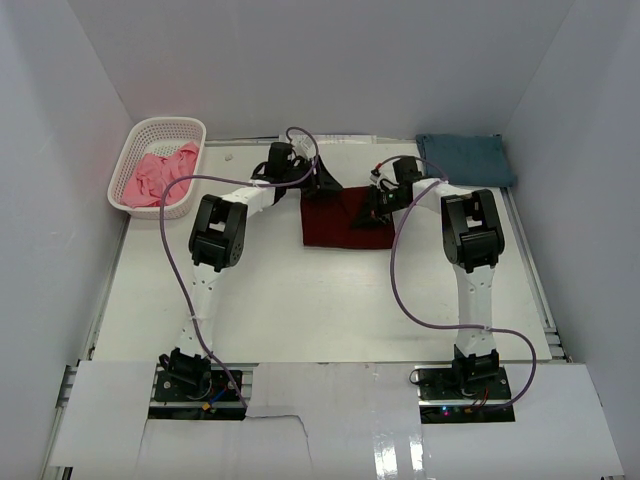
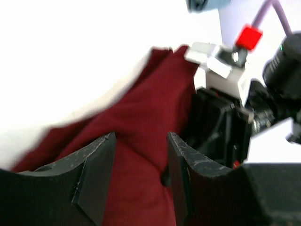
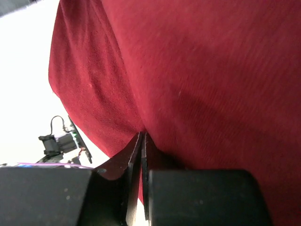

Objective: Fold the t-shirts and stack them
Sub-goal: Smooth out wrinkles on the folded tshirt

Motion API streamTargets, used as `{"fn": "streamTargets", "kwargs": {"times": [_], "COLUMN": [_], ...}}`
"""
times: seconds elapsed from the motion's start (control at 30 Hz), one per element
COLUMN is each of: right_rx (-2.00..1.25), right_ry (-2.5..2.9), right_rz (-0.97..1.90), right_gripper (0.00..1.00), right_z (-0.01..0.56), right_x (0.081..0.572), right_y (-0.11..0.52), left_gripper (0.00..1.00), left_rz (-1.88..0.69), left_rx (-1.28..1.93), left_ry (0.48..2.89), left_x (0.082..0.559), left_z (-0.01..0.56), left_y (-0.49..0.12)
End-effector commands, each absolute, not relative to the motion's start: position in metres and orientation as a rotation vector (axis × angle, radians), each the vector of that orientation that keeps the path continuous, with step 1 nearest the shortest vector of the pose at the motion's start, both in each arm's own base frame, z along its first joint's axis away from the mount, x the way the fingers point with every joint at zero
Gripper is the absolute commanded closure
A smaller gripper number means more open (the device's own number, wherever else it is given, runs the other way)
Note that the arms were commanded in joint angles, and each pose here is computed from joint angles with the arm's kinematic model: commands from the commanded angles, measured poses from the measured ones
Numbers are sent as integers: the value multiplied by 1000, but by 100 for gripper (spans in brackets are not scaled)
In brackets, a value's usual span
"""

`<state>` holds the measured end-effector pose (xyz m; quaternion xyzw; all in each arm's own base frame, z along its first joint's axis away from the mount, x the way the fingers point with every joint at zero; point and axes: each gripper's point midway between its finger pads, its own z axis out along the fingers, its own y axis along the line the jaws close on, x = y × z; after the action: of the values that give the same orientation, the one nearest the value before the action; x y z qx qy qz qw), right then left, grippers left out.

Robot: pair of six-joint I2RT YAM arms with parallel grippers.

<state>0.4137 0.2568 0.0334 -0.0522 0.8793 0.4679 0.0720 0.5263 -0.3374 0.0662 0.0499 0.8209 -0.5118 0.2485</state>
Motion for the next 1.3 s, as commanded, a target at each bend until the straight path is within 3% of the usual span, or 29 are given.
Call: {"fn": "streamTargets", "kwargs": {"times": [0.0,0.3,0.47,0.5,0.53,0.6,0.67,0.73,0.83,1.0,1.1,1.27], "right_rx": [-169,-185,-227,-233,-239,-260,-270,-288,-287,-303,-299,-268], "right_ry": [2704,2755,2651,2629,2610,2549,2504,2469,2460,2488,2535,2630], "right_rz": [1288,1293,1321,1340,1353,1388,1377,1354,1290,1063,874,542], "right_gripper": [92,92,92,92,91,86,70,61,55,51,44,28], "right_z": [34,16,52,60,66,81,95,108,119,130,130,119], "right_x": [403,388,408,411,412,415,421,427,431,433,437,441], "right_y": [245,249,258,261,262,266,266,265,259,238,221,189], "left_gripper": [42,40,40,40,40,40,40,39,38,32,32,32], "left_rz": [-1253,-1180,-1249,-1292,-1313,-1355,-1374,-1351,-1318,-1109,-972,-952], "left_rx": [185,176,190,157,178,158,193,149,134,200,207,188], "left_ry": [2034,1918,1916,1987,1956,2048,2029,2122,2222,2327,2435,2514], "left_x": [567,613,583,565,548,512,478,448,408,376,368,372], "left_z": [115,164,211,196,227,205,229,197,180,151,112,63], "left_y": [-323,-311,-310,-309,-307,-309,-313,-308,-298,-283,-281,-286]}}
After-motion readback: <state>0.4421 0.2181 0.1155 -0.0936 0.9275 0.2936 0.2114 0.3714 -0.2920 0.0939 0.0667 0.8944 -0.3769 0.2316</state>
